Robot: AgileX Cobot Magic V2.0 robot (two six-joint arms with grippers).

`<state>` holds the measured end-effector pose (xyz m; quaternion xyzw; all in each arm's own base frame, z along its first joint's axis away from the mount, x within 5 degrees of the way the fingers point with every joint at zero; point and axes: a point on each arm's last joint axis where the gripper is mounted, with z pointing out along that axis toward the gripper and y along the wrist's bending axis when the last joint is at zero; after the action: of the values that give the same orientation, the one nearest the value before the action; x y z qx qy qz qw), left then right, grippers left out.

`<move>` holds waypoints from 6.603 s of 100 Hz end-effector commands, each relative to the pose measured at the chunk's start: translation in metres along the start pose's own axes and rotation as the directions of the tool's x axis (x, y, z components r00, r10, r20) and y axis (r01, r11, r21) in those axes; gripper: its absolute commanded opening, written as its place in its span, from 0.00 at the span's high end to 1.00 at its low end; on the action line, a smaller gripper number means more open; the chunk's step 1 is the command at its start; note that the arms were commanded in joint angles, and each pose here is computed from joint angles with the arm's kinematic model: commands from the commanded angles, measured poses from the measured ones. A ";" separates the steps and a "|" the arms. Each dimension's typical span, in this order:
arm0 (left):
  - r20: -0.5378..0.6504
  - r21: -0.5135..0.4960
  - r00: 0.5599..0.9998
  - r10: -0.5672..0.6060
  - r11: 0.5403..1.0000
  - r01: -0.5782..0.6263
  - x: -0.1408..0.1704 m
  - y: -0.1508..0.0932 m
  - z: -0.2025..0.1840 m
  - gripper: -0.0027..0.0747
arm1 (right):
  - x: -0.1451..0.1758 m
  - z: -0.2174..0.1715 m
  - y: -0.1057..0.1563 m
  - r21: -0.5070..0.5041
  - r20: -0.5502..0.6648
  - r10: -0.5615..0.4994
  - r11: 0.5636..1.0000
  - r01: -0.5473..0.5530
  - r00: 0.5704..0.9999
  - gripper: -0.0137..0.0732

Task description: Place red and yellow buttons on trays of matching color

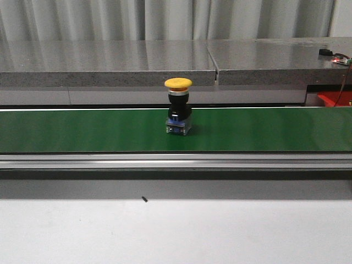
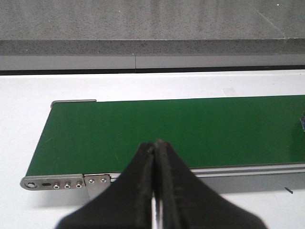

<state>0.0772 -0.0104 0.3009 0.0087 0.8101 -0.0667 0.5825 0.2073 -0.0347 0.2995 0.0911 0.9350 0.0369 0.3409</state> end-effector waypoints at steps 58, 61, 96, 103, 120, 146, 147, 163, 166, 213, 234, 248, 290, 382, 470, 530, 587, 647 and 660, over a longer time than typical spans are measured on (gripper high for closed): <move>0.087 0.003 0.996 -0.005 1.000 0.005 -0.014 -0.001 -0.003 0.99 | -0.052 0.036 0.145 -0.331 0.006 -0.387 0.869 0.367 0.922 0.20; 0.087 0.003 0.996 -0.005 1.000 0.005 -0.014 -0.001 -0.003 0.99 | -0.053 0.040 0.150 -0.337 0.000 -0.395 0.865 0.371 0.919 0.20; 0.087 0.003 0.996 -0.005 1.000 0.005 -0.014 -0.001 -0.003 0.99 | -0.054 0.078 0.194 -0.391 -0.054 -0.475 0.819 0.419 0.878 0.20; 0.087 0.003 0.996 -0.005 1.000 0.005 -0.014 -0.001 -0.003 0.99 | -0.057 0.083 0.198 -0.394 -0.054 -0.479 0.816 0.422 0.876 0.20; 0.087 0.003 0.996 -0.005 1.000 0.005 -0.014 -0.001 -0.003 0.99 | -0.062 0.090 0.204 -0.396 -0.050 -0.480 0.815 0.424 0.876 0.20; 0.087 0.003 0.996 -0.005 1.000 0.005 -0.014 -0.001 -0.003 0.99 | -0.065 0.104 0.209 -0.392 -0.073 -0.491 0.814 0.428 0.868 0.41; 0.087 0.003 0.996 -0.005 1.000 0.005 -0.014 -0.001 -0.003 0.99 | -0.064 0.105 0.209 -0.392 -0.076 -0.492 0.814 0.428 0.867 0.43; 0.087 0.003 0.996 -0.005 1.000 0.005 -0.014 -0.001 -0.003 0.99 | -0.063 0.104 0.208 -0.391 -0.096 -0.496 0.816 0.425 0.863 0.61; 0.087 0.003 0.996 -0.005 1.000 0.005 -0.014 -0.001 -0.003 0.99 | -0.064 0.103 0.208 -0.391 -0.098 -0.496 0.817 0.425 0.863 0.61; 0.087 0.003 0.996 -0.005 1.000 0.005 -0.014 -0.001 -0.003 0.99 | -0.089 0.024 0.155 -0.255 -0.109 -0.405 0.894 0.368 0.908 0.61; 0.087 0.003 0.996 -0.005 1.000 0.005 -0.014 -0.001 -0.003 0.99 | -0.091 -0.011 0.090 -0.139 -0.089 -0.256 0.960 0.242 0.963 0.61; 0.087 0.003 0.996 -0.005 1.000 0.005 -0.014 -0.001 -0.003 0.99 | -0.075 -0.029 0.040 -0.030 -0.058 -0.118 0.993 0.117 0.991 0.61; 0.087 0.003 0.996 -0.005 1.000 0.005 -0.014 -0.001 -0.003 0.99 | -0.015 -0.044 -0.072 0.276 0.047 0.273 0.921 -0.275 0.961 0.61; 0.087 0.003 0.996 -0.005 1.000 0.005 -0.014 -0.001 -0.003 0.99 | -0.021 0.057 -0.128 0.313 -0.015 0.328 0.899 -0.307 0.945 0.61; 0.087 0.003 0.996 -0.005 1.000 0.005 -0.014 -0.001 -0.003 0.99 | -0.008 0.101 -0.144 0.326 -0.104 0.351 0.896 -0.301 0.931 0.43; 0.087 0.003 0.996 -0.005 1.000 0.005 -0.014 -0.001 -0.003 0.99 | -0.037 0.024 -0.097 0.255 0.118 0.253 0.927 -0.275 0.960 0.25; 0.087 0.003 0.996 -0.005 1.000 0.005 -0.014 -0.001 -0.003 0.99 | -0.002 -0.052 0.045 -0.086 0.242 -0.191 0.972 0.217 0.951 0.25; 0.087 0.003 0.996 -0.005 1.000 0.005 -0.014 -0.001 -0.003 0.99 | 0.063 -0.089 0.038 -0.109 0.342 -0.222 0.956 0.274 0.913 0.96; 0.087 0.003 0.996 -0.005 1.000 0.005 -0.014 -0.001 -0.003 0.99 | 0.063 -0.089 0.038 -0.109 0.342 -0.222 0.956 0.274 0.913 0.97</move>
<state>0.0772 -0.0104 0.3009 0.0087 0.8101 -0.0667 0.5825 0.1060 0.0142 0.3197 -0.0482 0.8847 0.0539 0.4605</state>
